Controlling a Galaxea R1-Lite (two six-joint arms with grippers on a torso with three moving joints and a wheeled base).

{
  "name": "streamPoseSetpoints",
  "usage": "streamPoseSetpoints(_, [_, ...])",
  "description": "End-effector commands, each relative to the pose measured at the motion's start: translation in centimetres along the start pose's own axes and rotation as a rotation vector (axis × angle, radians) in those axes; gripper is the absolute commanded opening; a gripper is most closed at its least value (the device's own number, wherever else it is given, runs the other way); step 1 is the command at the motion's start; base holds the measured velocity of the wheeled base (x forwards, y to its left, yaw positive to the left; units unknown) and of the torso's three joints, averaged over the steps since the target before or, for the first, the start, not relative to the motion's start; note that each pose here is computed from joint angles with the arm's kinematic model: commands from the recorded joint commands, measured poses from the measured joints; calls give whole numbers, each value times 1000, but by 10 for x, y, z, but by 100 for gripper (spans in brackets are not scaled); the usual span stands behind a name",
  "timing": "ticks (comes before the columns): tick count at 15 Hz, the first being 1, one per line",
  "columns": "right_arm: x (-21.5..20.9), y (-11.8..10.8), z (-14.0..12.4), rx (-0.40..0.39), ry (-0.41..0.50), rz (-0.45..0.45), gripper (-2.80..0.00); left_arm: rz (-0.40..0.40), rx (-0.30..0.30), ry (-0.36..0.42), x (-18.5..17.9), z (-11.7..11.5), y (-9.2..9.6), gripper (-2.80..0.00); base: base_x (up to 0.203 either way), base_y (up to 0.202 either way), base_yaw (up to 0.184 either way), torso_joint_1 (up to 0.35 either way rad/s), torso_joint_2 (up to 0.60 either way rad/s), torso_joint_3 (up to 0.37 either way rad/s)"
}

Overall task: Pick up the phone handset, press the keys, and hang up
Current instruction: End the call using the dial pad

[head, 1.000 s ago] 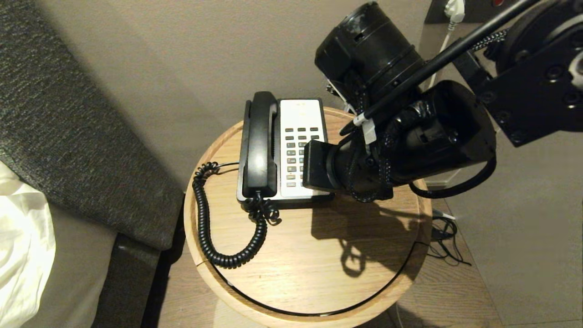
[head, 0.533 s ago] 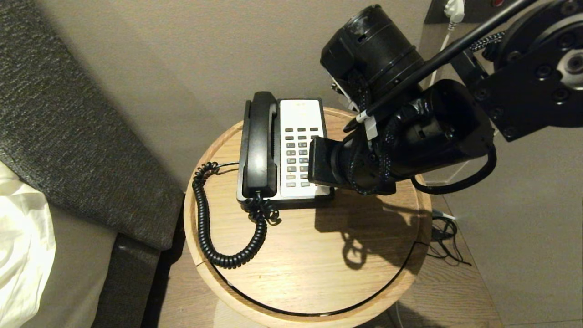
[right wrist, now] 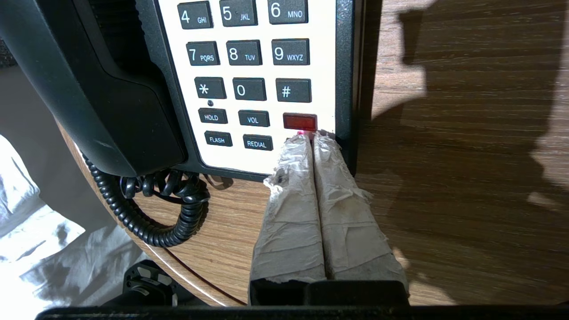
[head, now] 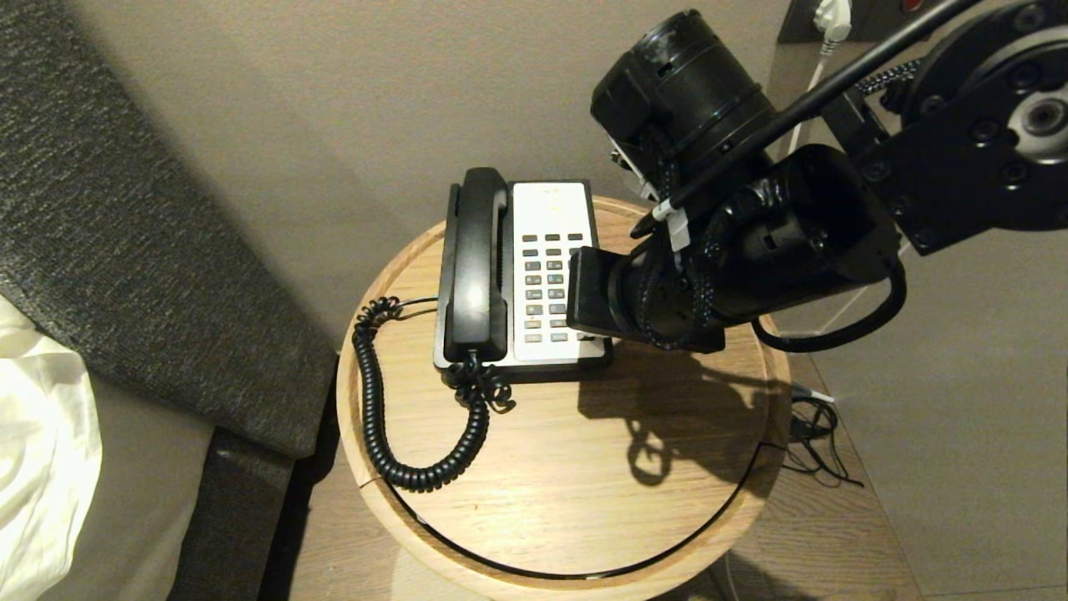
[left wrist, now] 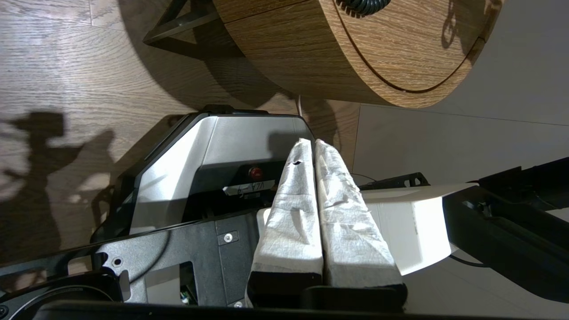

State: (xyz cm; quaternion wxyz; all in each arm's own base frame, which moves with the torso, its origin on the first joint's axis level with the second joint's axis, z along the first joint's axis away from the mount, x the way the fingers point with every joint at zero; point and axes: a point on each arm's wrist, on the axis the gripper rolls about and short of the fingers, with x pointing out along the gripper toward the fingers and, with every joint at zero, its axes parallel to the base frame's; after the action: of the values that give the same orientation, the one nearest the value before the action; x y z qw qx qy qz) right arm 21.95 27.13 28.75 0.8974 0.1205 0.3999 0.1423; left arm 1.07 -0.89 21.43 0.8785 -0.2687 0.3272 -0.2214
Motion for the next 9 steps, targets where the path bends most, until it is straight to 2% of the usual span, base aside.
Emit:
streamPoseSetpoints(1, [1,0,-1,2,4,-6,-280,4,-5,4,0,0,0,-280,0,0,0,0,0,0])
streamPoseSetpoints(9, [11,2,-3,-2,13,-15,-280,-1,-5,0,-1,-1,0,-280,0,0,0,0,0,0])
